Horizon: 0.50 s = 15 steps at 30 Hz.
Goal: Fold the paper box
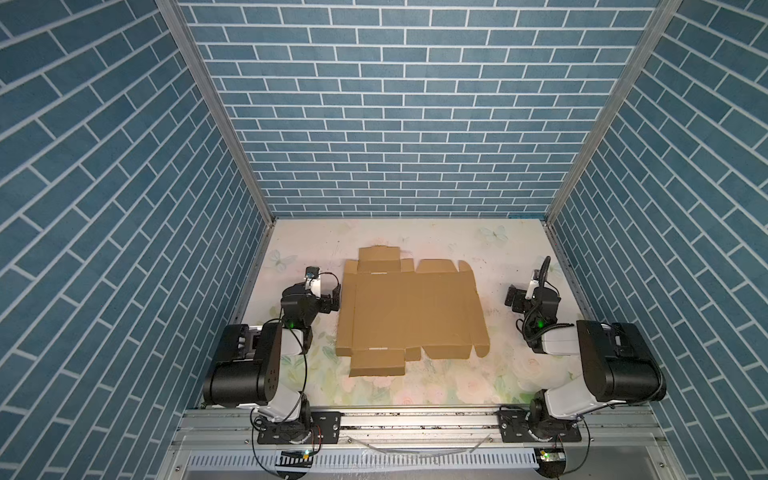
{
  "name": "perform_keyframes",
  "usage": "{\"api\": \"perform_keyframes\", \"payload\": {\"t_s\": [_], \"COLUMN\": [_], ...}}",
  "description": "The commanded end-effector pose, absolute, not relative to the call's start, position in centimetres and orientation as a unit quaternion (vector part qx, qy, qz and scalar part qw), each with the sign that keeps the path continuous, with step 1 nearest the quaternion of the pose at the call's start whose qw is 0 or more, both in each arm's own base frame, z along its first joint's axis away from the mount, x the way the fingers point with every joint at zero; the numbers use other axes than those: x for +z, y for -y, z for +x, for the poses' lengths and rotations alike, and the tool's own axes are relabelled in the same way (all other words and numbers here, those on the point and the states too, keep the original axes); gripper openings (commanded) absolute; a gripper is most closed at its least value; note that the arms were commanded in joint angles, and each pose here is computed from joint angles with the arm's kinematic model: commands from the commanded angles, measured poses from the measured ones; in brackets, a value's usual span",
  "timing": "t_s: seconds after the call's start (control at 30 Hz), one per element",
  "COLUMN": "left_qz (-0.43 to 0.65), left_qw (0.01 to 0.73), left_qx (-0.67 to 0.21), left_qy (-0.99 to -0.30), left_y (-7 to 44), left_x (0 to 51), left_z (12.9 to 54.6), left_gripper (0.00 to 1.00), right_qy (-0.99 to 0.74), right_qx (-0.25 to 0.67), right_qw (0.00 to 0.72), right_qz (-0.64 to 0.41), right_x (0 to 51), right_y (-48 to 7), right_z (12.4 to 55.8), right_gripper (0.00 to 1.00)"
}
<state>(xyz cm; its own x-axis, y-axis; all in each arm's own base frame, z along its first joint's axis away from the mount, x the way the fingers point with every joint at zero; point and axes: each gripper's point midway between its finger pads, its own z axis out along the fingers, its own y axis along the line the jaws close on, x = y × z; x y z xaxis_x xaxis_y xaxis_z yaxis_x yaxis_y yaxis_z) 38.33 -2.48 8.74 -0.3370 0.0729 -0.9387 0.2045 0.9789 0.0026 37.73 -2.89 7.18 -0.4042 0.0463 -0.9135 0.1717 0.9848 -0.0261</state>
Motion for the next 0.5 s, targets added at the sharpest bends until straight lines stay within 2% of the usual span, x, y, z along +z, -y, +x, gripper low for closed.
{"api": "perform_keyframes", "payload": {"t_s": [0.0, 0.47], "left_qz": [0.102, 0.103], "left_qw": [0.583, 0.584], "left_qx": [-0.05, -0.05], "left_qy": [-0.804, -0.804], "left_y": [2.67, 2.71], "left_x": [9.62, 9.68], "left_z": [38.98, 38.96], "left_gripper": [1.0, 1.0], "right_qy": [-0.82, -0.82], "right_qx": [-0.067, -0.067], "right_qw": [0.566, 0.566], "right_qz": [0.046, 0.045], "right_x": [8.98, 8.94], "right_y": [2.89, 2.84], "right_z": [39.25, 39.26], "right_gripper": [0.99, 0.99]}}
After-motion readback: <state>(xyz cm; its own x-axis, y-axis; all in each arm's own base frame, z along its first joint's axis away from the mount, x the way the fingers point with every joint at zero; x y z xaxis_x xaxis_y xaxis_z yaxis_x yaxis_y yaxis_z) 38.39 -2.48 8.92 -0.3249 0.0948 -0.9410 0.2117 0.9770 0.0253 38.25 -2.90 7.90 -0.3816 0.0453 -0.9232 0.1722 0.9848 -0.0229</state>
